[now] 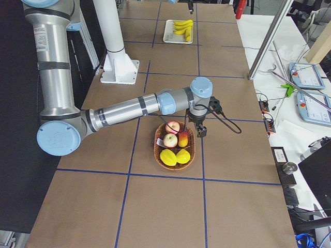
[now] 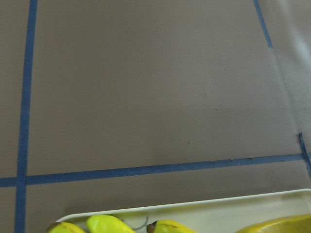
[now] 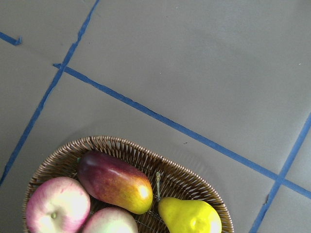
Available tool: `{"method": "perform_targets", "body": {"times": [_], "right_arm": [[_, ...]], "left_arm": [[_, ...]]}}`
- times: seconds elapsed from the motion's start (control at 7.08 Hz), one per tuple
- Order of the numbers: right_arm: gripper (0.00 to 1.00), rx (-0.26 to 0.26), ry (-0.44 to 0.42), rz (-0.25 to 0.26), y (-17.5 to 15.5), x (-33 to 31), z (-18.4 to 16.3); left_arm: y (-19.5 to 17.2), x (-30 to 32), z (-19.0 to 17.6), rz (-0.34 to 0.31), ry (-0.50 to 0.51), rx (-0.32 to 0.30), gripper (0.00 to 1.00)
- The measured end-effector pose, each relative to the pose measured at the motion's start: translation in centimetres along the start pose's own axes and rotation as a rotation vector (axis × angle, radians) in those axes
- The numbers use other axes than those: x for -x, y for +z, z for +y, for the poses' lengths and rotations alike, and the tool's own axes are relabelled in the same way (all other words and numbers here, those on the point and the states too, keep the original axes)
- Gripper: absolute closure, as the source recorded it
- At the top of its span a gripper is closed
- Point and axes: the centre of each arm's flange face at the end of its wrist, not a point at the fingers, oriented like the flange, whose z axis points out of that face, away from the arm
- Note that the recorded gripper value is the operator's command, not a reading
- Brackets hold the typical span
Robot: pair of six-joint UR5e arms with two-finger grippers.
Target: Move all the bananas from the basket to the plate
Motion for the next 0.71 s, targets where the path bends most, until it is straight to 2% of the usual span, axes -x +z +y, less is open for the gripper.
{"method": "perform_targets", "body": {"times": [0.42, 0.71], "right_arm": [[0.0, 0.01, -0.024, 0.02, -0.7, -1.6, 0.8], [0.0, 0.031, -0.019, 0.021, -1.0, -2.5, 1.5]], "left_arm": [[-3.6, 0.6, -2.1, -0.098, 0.122, 0.13, 0.0], [-6.8, 0.8, -2.8, -0.151, 0.108, 0.22, 0.0]]}}
